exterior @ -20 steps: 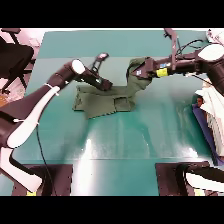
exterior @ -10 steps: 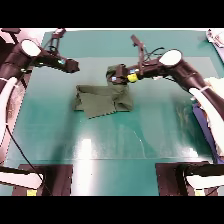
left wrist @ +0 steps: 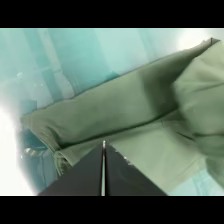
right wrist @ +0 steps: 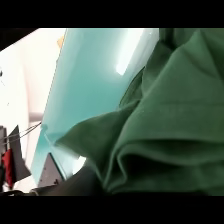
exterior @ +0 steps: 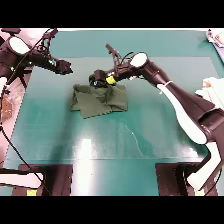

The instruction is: Fold the shirts.

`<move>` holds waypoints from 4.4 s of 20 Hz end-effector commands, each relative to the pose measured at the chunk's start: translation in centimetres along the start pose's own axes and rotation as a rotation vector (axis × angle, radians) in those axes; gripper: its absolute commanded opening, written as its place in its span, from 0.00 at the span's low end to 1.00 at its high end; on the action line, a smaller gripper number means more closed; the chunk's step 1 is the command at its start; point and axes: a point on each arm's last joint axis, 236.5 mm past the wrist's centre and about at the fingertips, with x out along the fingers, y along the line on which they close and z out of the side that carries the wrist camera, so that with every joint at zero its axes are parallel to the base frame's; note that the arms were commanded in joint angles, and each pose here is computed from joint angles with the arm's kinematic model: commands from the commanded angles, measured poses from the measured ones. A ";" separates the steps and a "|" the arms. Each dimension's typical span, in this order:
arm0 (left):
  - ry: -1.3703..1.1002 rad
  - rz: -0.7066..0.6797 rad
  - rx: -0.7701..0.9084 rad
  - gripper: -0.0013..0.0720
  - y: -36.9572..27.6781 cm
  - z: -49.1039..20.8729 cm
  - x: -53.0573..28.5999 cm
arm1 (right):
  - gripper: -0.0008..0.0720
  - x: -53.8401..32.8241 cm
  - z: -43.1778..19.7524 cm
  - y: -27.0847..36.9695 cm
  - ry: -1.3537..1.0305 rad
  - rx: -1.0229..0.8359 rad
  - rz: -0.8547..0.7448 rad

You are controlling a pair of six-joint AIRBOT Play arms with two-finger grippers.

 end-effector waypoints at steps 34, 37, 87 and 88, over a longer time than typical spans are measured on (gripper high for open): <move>-0.188 0.012 0.150 0.05 -7.8 -0.1 -17.7 | 0.89 -5.4 -4.9 -20.4 0.097 0.251 -0.170; -0.171 0.006 0.150 0.05 -7.9 -0.5 -17.7 | 0.89 -3.2 -5.9 -18.9 0.125 0.219 -0.168; 0.007 -0.124 0.017 0.05 -10.7 -4.7 -17.5 | 0.03 -60.1 -32.3 -22.4 -0.507 1.352 -1.186; 0.014 -0.126 0.017 0.05 -10.7 -4.9 -17.5 | 0.03 -59.5 -33.0 -23.0 -0.497 1.366 -1.196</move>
